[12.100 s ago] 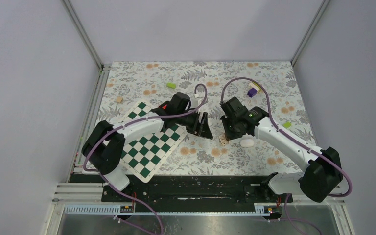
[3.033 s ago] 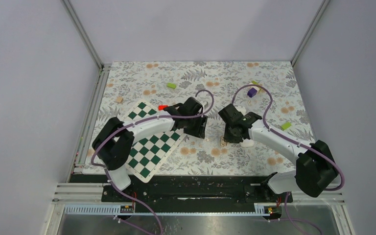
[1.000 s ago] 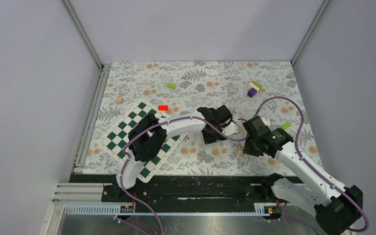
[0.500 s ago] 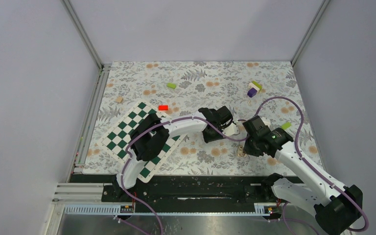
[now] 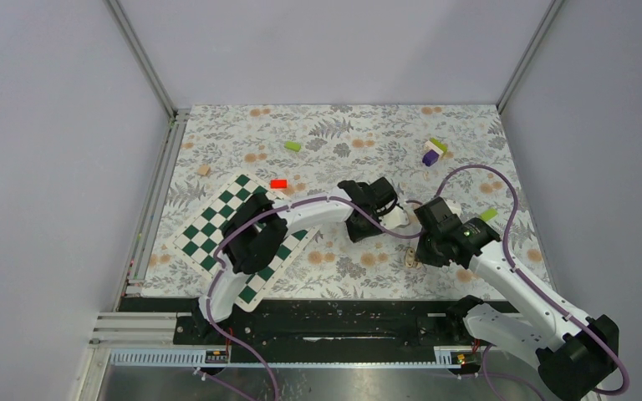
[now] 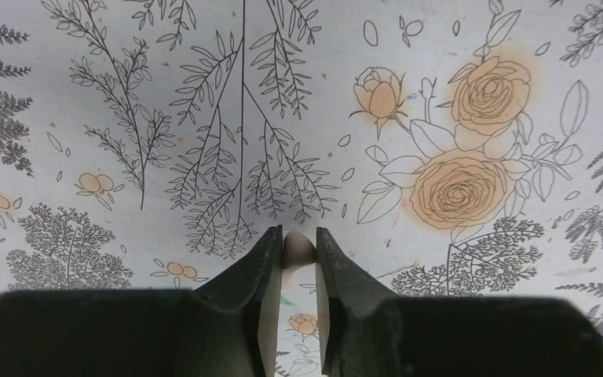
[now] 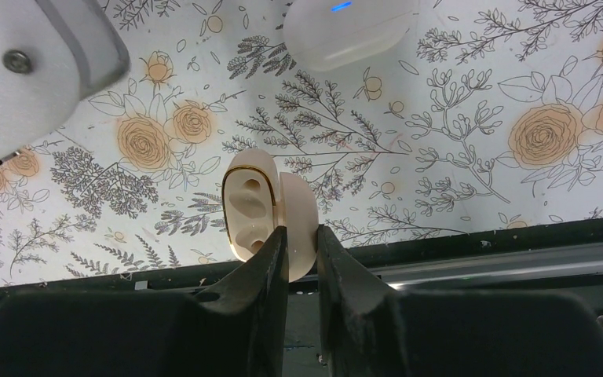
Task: Insert the wireless bluetooth earbuds into the charging case
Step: Adjust the left earbud at the center of the board, then insert the left earbud into the left side groove of the charging case.
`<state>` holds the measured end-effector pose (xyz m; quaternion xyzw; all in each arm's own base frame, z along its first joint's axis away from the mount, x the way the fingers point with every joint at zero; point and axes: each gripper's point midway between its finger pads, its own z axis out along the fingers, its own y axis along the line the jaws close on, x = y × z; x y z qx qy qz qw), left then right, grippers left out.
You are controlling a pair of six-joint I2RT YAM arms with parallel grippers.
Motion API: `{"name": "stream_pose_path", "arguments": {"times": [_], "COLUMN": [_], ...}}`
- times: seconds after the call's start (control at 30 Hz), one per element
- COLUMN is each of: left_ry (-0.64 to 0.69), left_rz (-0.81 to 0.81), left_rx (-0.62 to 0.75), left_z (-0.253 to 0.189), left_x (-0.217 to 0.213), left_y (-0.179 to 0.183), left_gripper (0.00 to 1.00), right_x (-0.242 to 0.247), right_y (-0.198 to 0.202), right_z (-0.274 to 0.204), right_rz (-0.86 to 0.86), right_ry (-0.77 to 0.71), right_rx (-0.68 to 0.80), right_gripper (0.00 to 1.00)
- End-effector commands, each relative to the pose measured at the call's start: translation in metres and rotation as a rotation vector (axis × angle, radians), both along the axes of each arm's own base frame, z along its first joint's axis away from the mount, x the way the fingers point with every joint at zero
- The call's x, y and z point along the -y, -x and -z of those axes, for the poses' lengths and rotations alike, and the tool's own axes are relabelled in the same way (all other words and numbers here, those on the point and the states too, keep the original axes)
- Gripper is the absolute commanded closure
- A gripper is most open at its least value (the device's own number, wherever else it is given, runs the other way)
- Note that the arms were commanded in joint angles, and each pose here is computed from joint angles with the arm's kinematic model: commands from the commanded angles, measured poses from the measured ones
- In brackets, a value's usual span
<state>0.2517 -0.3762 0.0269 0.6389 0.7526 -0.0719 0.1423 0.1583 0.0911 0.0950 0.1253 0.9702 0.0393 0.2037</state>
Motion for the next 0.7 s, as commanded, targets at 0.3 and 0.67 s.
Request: {"name": "stream_pose_path", "arguments": {"times": [0.3,0.67], "left_ry": [0.283,0.756], "left_rz": [-0.178,-0.310], "left_rx": [-0.114,-0.086], "left_z": [-0.079,-0.187], "left_x": [0.009,0.007], "left_y": [-0.020,-0.043], "left_gripper": [1.00,1.00], "right_x": [-0.010,-0.034], "right_y": [-0.012,-0.032], "right_z": [-0.016,-0.034], "right_rz": [-0.020,-0.056], "right_ry": [-0.048,-0.126], "right_rx": [0.063,0.089], "right_gripper": [1.00,1.00]}}
